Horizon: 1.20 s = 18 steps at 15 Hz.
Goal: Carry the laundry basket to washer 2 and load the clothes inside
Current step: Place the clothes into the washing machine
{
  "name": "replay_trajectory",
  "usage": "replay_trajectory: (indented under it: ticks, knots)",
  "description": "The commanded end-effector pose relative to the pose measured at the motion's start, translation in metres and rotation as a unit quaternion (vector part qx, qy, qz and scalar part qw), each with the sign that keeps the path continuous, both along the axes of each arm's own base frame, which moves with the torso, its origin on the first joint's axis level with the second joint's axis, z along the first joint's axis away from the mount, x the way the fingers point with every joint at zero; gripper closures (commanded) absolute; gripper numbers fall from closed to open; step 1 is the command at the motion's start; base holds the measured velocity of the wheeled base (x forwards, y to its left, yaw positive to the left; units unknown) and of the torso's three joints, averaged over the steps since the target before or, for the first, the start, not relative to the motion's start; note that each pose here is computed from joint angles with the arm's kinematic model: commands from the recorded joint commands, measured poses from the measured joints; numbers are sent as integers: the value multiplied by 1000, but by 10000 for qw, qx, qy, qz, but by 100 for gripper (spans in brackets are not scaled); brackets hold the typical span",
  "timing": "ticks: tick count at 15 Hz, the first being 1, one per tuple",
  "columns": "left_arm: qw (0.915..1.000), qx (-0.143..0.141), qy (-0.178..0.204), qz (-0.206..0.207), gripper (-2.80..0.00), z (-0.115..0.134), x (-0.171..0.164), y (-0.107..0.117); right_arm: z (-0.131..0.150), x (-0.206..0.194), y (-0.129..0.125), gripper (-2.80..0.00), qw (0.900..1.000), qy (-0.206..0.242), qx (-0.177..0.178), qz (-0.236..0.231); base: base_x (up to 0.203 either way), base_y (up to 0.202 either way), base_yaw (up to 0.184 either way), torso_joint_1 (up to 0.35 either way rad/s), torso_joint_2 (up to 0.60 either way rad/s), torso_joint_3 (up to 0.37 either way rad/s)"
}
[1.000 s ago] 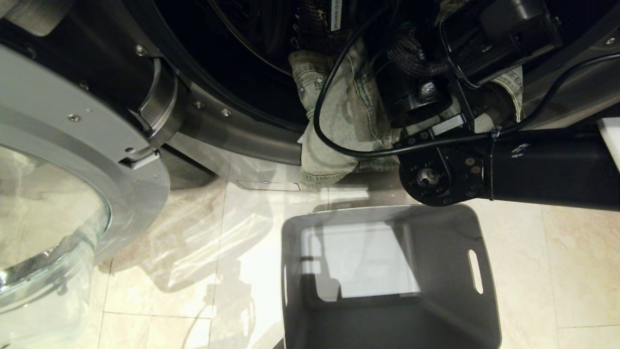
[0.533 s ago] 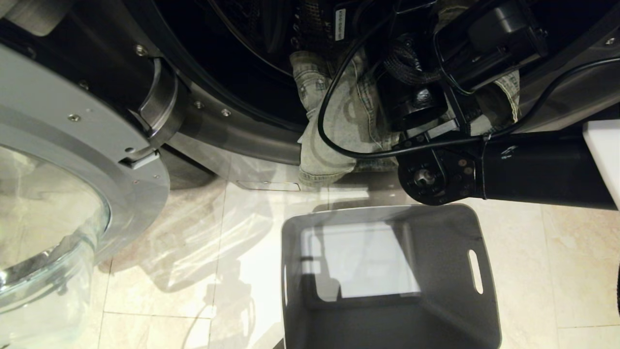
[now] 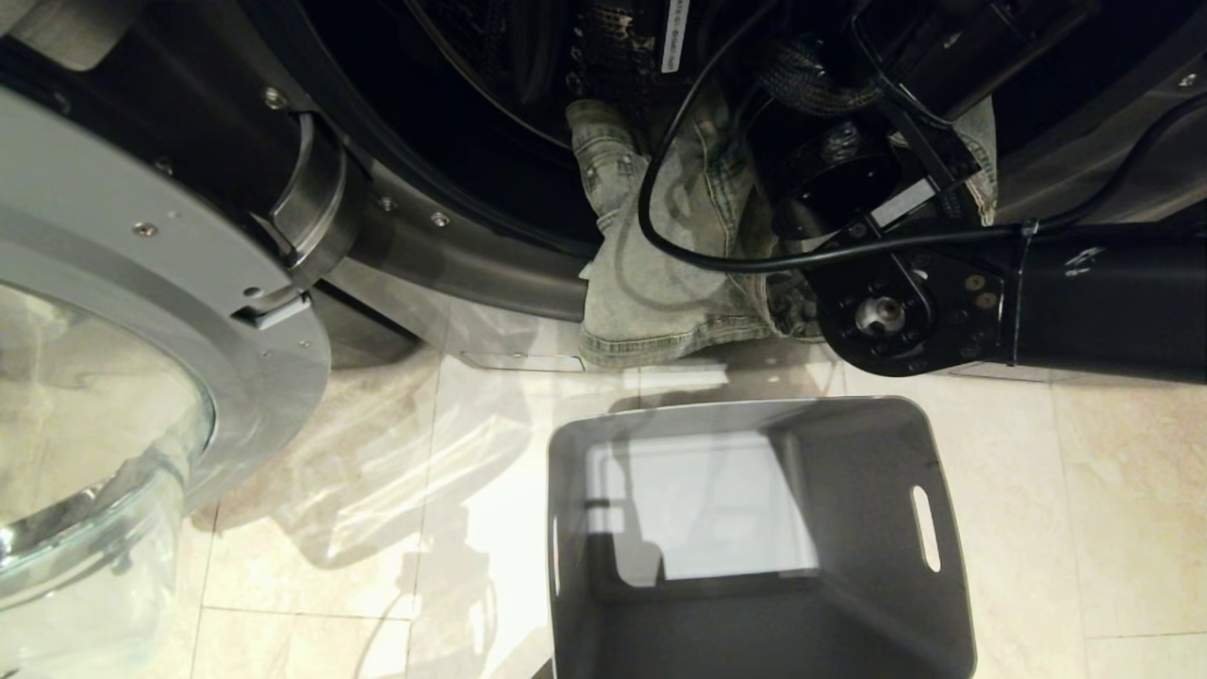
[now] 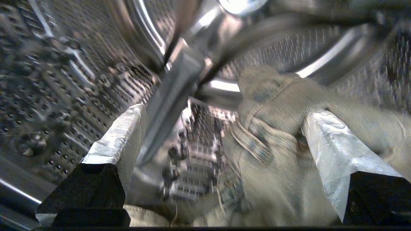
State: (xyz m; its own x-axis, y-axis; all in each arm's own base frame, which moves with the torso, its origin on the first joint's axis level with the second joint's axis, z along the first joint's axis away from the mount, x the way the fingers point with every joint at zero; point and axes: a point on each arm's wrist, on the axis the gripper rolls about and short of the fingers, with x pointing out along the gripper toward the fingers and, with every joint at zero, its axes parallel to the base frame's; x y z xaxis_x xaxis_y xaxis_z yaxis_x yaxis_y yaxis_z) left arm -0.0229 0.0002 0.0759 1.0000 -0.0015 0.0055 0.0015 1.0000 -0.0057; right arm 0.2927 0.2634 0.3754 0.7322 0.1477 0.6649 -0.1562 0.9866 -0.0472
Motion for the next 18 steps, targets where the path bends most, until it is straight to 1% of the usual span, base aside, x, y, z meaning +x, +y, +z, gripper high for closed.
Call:
replay_trajectory:
  ticks: [1, 4, 5, 7, 9, 10, 13, 16, 18]
  knots:
    - [10000, -2, 4, 0, 0, 0, 0, 0, 9, -7, -5, -280, 10000, 29, 89, 23, 0, 0, 0, 0, 0, 0]
    - [10000, -2, 4, 0, 0, 0, 0, 0, 14, -11, -9, -280, 9999, 19, 101, 40, 0, 0, 0, 0, 0, 0]
    - [10000, -2, 4, 0, 0, 0, 0, 0, 16, -14, -11, -280, 9999, 77, 106, 97, 0, 0, 0, 0, 0, 0]
    - [10000, -2, 4, 0, 0, 0, 0, 0, 17, -21, -11, -280, 9982, 447, 95, 388, 0, 0, 0, 0, 0, 0]
    - [10000, -2, 4, 0, 0, 0, 0, 0, 22, -30, -16, -280, 9935, 892, 124, 690, 0, 0, 0, 0, 0, 0]
    - [10000, -2, 4, 0, 0, 0, 0, 0, 23, -35, -15, -280, 9909, 1035, 159, 841, 0, 0, 0, 0, 0, 0]
    - [10000, -2, 4, 0, 0, 0, 0, 0, 31, -52, -12, -280, 9890, 978, 217, 1090, 0, 0, 0, 0, 0, 0]
    - [10000, -2, 4, 0, 0, 0, 0, 0, 28, -74, -10, -280, 9852, 1072, 88, 1335, 0, 0, 0, 0, 0, 0]
    - [10000, -2, 4, 0, 0, 0, 0, 0, 20, -90, -13, -280, 9812, 1236, -94, 1476, 0, 0, 0, 0, 0, 0]
